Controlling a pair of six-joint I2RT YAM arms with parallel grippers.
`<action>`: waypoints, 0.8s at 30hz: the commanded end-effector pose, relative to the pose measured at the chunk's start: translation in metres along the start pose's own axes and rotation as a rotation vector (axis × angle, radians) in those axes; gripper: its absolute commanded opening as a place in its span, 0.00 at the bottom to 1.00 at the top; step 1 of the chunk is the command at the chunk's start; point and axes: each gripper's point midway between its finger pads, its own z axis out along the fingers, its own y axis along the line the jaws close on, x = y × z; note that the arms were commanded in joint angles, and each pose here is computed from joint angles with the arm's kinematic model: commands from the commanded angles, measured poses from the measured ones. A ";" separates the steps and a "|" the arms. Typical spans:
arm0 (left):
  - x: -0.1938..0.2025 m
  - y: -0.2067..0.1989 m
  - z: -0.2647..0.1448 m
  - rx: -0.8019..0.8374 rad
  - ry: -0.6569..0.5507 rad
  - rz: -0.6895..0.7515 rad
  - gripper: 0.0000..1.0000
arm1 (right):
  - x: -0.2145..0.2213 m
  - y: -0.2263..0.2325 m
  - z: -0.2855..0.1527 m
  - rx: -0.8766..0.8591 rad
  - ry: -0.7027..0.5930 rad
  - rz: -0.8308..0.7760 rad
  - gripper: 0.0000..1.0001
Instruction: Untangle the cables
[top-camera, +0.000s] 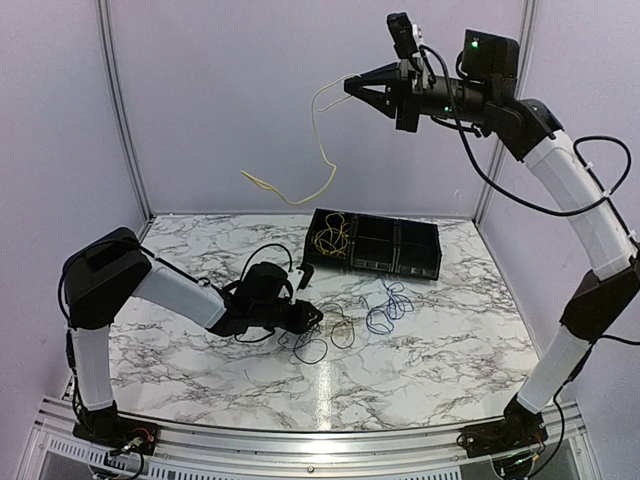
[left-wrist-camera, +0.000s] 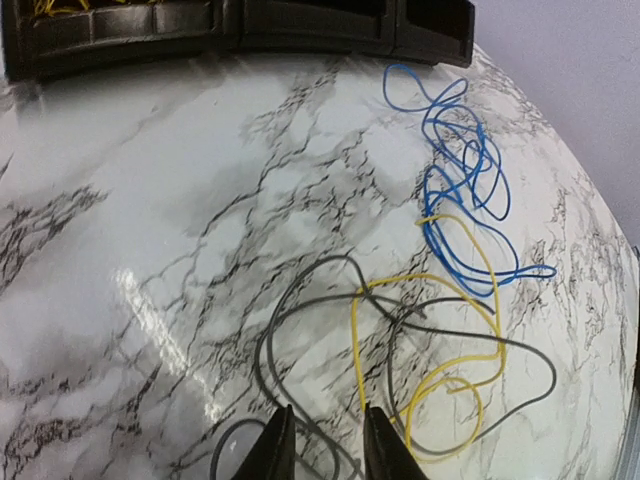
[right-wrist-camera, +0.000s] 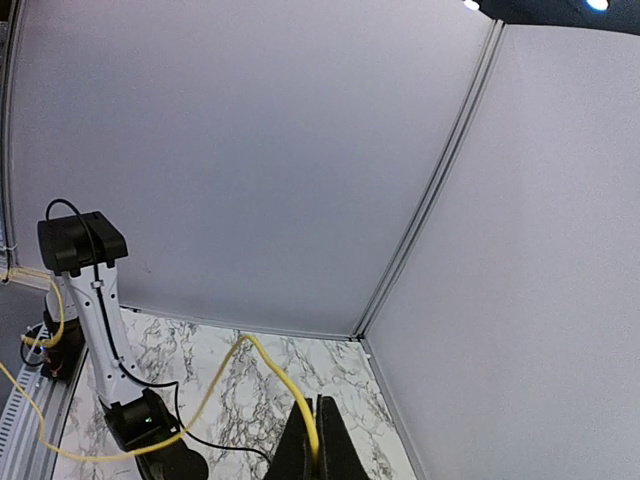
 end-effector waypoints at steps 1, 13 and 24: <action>-0.026 -0.012 -0.026 0.030 -0.092 -0.008 0.29 | 0.005 -0.019 0.003 0.101 -0.001 -0.024 0.00; -0.040 -0.008 -0.103 -0.030 -0.222 -0.083 0.40 | 0.100 -0.066 0.031 0.186 0.152 0.003 0.00; -0.033 0.013 -0.173 -0.137 -0.333 -0.169 0.45 | 0.196 -0.114 0.043 0.260 0.251 0.038 0.00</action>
